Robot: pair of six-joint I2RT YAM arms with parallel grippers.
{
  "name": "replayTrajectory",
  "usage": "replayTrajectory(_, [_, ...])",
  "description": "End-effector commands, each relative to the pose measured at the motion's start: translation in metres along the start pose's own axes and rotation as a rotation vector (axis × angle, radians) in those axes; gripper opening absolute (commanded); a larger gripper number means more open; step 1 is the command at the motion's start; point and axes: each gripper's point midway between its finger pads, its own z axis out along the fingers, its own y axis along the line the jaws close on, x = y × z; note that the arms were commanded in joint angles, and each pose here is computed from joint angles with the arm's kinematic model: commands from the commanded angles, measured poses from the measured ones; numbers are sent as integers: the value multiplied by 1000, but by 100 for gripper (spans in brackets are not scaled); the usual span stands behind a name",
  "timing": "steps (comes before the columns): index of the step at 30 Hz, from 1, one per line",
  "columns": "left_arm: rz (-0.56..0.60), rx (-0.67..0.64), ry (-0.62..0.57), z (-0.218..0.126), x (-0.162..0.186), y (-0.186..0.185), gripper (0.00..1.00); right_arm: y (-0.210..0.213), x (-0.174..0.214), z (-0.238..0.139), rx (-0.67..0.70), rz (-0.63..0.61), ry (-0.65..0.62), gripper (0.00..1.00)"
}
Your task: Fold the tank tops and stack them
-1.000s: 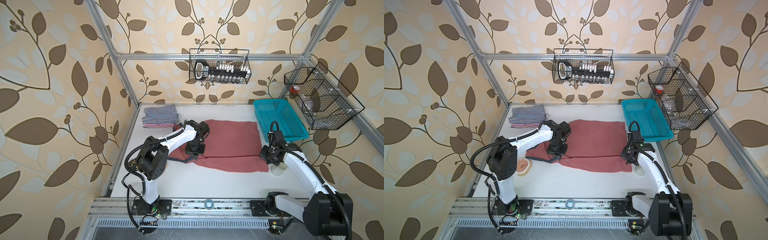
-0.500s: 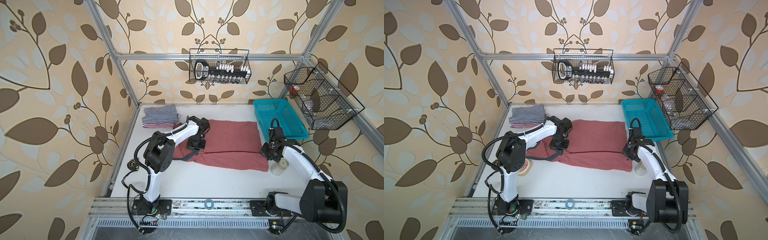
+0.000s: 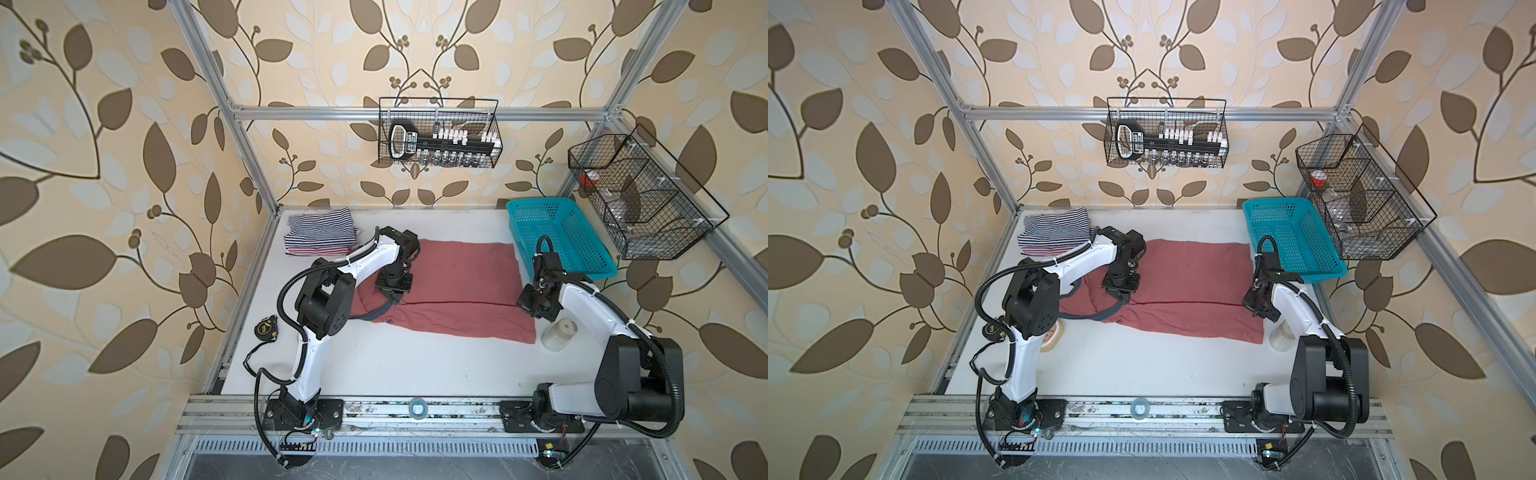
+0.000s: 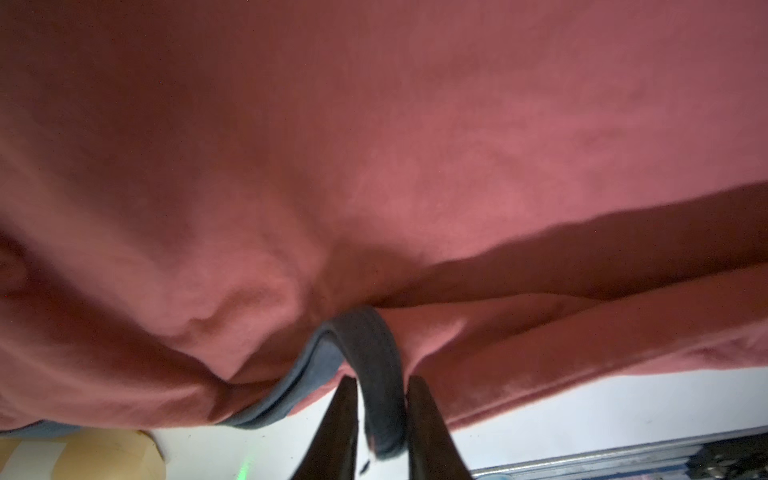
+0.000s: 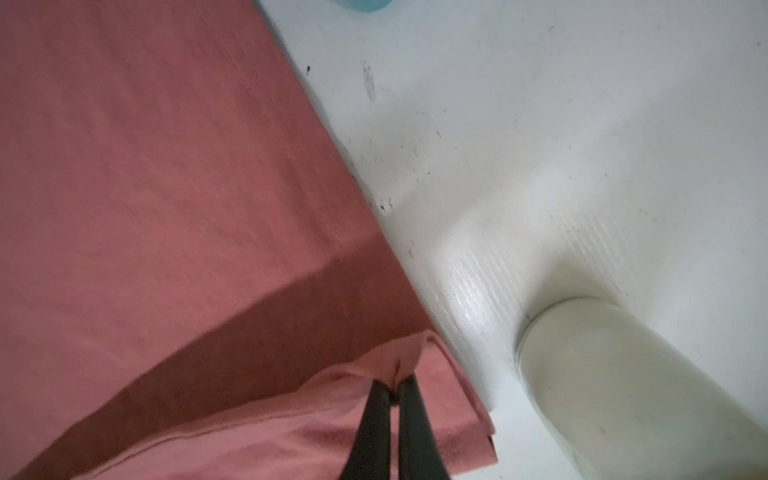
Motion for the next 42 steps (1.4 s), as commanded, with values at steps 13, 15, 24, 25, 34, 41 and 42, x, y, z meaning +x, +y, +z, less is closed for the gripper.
replayTrajectory(13, [-130, -83, -182, -72, -28, 44, 45, 18, -33, -23, -71, 37, -93, 48])
replayTrajectory(15, [-136, -110, -211, -85, -24, 51, 46, 23, -37, -33, -111, 41, -118, 50])
replayTrajectory(24, [-123, -112, -148, -58, 28, 68, 21, 106, 10, -53, -408, -110, -100, 27])
replayTrajectory(25, [-129, -135, -123, -50, 33, 73, 21, 117, 21, -51, -432, -135, -73, 20])
replayTrajectory(34, [-236, -166, -59, -16, 23, 104, 19, 186, 94, -20, -472, -358, 87, 6])
replayTrajectory(41, [-335, -201, 11, 13, 22, 134, 23, 202, 134, 6, -423, -465, 190, 7])
replayTrajectory(42, [-349, -209, 30, 19, 26, 138, 23, 202, 136, 9, -415, -473, 199, 7])
